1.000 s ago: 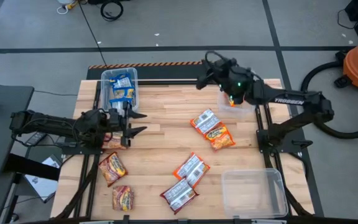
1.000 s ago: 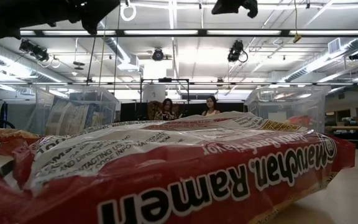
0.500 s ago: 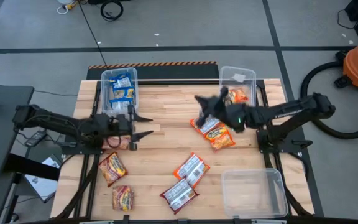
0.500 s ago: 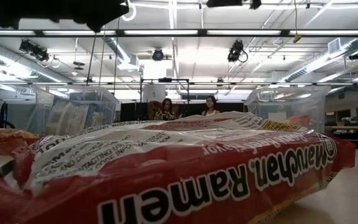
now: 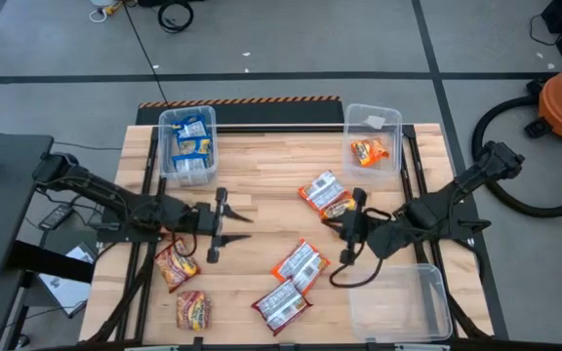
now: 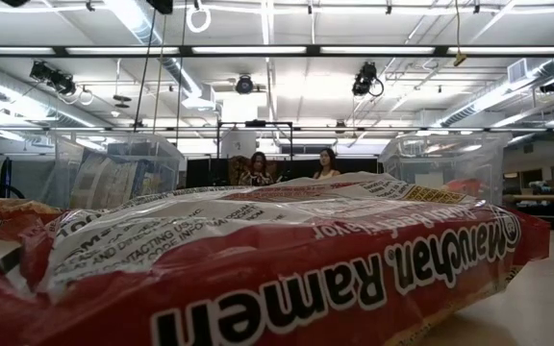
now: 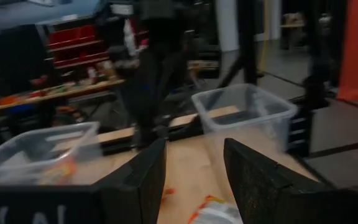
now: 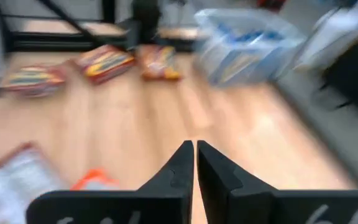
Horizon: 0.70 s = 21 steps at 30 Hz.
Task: Sort Maruchan noodles
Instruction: Put the orange noodle pack into the top right transparent bin
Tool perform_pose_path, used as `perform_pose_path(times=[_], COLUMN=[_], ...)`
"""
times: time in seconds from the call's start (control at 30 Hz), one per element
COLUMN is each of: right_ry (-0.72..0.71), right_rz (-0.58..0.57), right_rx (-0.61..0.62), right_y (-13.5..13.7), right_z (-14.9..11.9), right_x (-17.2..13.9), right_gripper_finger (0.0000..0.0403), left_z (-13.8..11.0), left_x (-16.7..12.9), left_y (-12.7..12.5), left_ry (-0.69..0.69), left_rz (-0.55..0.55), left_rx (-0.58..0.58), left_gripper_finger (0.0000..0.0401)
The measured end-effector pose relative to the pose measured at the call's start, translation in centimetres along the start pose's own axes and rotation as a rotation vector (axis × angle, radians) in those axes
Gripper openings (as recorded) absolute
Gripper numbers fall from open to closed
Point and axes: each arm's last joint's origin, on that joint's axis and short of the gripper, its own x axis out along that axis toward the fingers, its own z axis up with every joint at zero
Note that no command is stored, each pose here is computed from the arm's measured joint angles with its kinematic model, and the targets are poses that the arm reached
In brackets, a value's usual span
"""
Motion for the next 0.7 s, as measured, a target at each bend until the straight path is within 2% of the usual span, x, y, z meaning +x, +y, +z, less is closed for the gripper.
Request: perform_pose_path(times=[0.1, 0.2, 0.33, 0.53, 0.63, 0.7], right_ry=[0.084, 0.207, 0.407, 0.751, 0.861, 0.901], right_rz=[0.098, 0.134, 0.101, 0.077, 0.038, 0.047], right_rx=[0.105, 0.132, 0.13, 0.196, 0.237, 0.204], right_y=[-0.1, -0.5, -0.7, -0.7, -1.3, -1.8], right_z=[0.9, 1.8, 2.3, 1.0, 0.1, -0.4], right_x=[0.5, 1.2, 2.8, 7.7, 10.2, 11.5], right_gripper_finger=[0.0047, 0.0068, 0.0092, 0.0116, 0.0123, 0.0128], left_z=[0.1, -0.2, -0.9, -1.5, -1.6, -1.6], left_x=[-0.1, 0.2, 1.0, 1.6, 1.7, 1.7], left_y=[-0.6, -0.7, -0.8, -0.1, 0.4, 0.6], left_ry=[-0.006, 0.005, 0.009, 0.025, 0.028, 0.027], left_rz=[-0.027, -0.025, -0.012, 0.025, 0.045, 0.053], left_rx=[-0.033, -0.086, -0.1, -0.09, -0.09, -0.077], left_gripper_finger=[0.0165, 0.0164, 0.0164, 0.0164, 0.0164, 0.0164])
